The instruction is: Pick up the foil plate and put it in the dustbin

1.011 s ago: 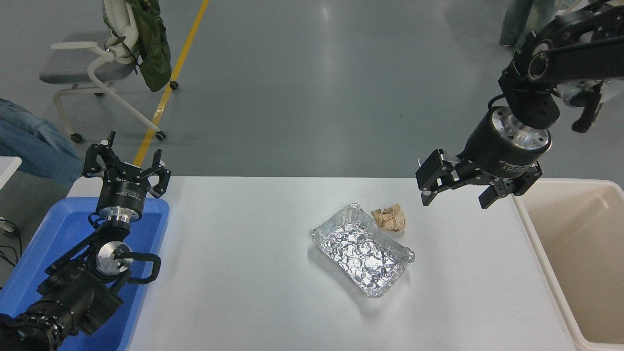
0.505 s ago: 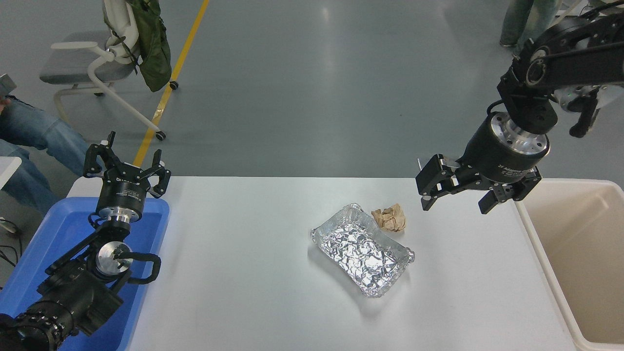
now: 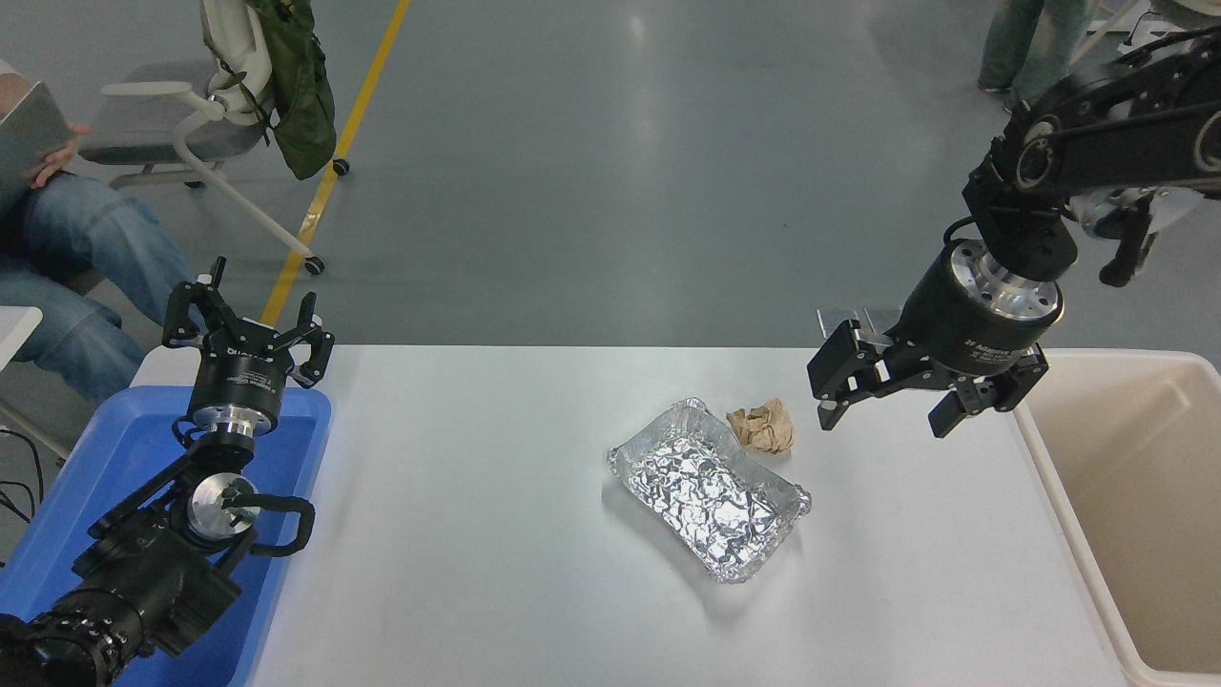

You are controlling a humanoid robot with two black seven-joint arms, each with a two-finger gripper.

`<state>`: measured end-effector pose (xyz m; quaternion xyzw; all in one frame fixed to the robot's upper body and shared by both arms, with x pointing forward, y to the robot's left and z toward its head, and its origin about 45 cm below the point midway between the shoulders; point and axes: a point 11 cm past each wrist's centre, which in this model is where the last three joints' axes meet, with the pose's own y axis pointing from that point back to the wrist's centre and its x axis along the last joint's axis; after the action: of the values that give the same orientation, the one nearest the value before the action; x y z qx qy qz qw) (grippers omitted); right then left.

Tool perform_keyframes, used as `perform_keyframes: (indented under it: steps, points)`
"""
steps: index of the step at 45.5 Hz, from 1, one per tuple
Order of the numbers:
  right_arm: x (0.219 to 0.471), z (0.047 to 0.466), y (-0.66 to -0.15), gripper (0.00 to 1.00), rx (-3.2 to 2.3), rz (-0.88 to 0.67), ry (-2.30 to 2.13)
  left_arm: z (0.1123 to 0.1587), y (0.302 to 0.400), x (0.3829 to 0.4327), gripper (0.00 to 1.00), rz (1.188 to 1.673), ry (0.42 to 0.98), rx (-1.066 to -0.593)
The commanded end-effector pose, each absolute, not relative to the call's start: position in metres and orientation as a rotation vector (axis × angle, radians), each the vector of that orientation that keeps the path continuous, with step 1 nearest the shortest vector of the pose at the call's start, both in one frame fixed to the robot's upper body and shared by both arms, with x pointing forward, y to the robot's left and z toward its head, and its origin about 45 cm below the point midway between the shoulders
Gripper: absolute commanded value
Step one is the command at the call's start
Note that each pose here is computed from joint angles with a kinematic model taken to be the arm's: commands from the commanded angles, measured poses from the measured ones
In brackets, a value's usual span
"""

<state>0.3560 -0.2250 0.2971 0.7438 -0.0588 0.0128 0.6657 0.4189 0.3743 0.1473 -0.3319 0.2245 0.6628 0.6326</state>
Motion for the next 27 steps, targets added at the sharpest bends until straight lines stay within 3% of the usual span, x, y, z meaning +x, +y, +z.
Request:
perform_keyframes:
  steps: [1, 7, 27]
  points:
    - [0.369, 0.244, -0.237, 1.00, 1.686, 0.042, -0.413, 0.1466, 0.3746, 0.4184, 0.99, 1.518, 0.515, -0.759]
    - [0.375, 0.214, -0.237, 1.00, 1.689, -0.013, -0.510, 0.1464, 0.3750, 0.4183, 0.99, 1.519, 0.515, -0.758]
    - [0.350, 0.125, -0.223, 1.00, 1.716, -0.138, -0.466, 0.1473, 0.3744, 0.4189, 0.99, 1.516, 0.514, -0.760]
